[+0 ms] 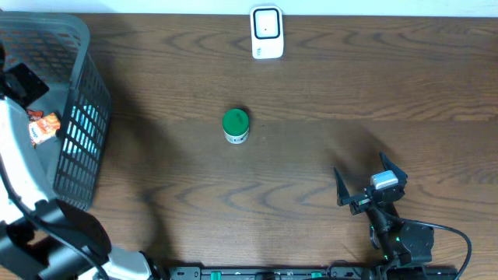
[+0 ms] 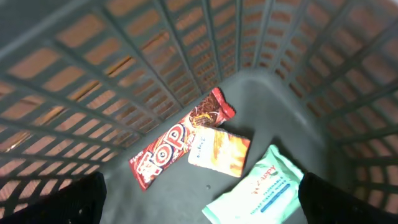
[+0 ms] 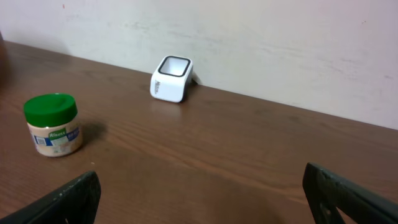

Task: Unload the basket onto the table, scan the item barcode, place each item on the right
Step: 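Move the left gripper into the basket and grasp the orange tissue pack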

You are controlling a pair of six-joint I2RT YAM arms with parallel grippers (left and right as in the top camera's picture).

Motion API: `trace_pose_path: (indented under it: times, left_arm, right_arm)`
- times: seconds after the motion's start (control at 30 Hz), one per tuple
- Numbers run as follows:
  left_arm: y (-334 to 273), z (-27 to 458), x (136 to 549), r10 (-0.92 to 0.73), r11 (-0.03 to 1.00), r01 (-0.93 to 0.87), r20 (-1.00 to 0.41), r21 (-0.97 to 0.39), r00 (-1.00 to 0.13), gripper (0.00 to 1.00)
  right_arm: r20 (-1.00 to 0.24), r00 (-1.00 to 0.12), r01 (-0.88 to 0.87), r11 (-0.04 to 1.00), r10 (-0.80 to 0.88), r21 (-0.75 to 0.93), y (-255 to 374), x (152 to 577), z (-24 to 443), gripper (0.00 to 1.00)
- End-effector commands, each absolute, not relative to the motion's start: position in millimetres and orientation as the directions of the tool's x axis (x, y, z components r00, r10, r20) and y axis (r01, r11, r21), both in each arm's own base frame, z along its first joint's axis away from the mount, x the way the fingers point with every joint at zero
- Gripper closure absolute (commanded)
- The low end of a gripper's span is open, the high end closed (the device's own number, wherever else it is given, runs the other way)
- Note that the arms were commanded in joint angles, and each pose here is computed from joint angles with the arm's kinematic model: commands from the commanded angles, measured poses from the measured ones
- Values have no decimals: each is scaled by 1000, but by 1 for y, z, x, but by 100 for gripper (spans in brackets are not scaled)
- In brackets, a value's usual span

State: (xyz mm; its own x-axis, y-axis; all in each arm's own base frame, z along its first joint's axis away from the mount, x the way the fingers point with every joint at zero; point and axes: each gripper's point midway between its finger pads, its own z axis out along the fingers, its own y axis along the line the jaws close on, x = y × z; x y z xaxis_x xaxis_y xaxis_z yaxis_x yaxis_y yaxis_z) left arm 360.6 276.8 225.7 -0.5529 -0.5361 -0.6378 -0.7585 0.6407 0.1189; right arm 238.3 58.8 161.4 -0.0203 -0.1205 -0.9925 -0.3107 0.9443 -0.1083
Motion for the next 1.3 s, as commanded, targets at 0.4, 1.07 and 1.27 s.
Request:
trace_pose_path:
  times: [0.4,1.07,1.27]
  left_arm:
    - [305,141,387,-542,666,-721,-542,189,-642,1]
    - [303,45,393,-522,763,-617,-379,191,-764,2]
    - [292,23,383,-534,777,-604,-324,176,-781,2]
  right_arm:
    - [-992,-18,-318,941,-127,-115,61,238,161,1]
    - [-992,-18,-318,941,-127,-115,61,238,161,1]
    - [-992,-18,-318,941,-127,-115,61,238,161,1]
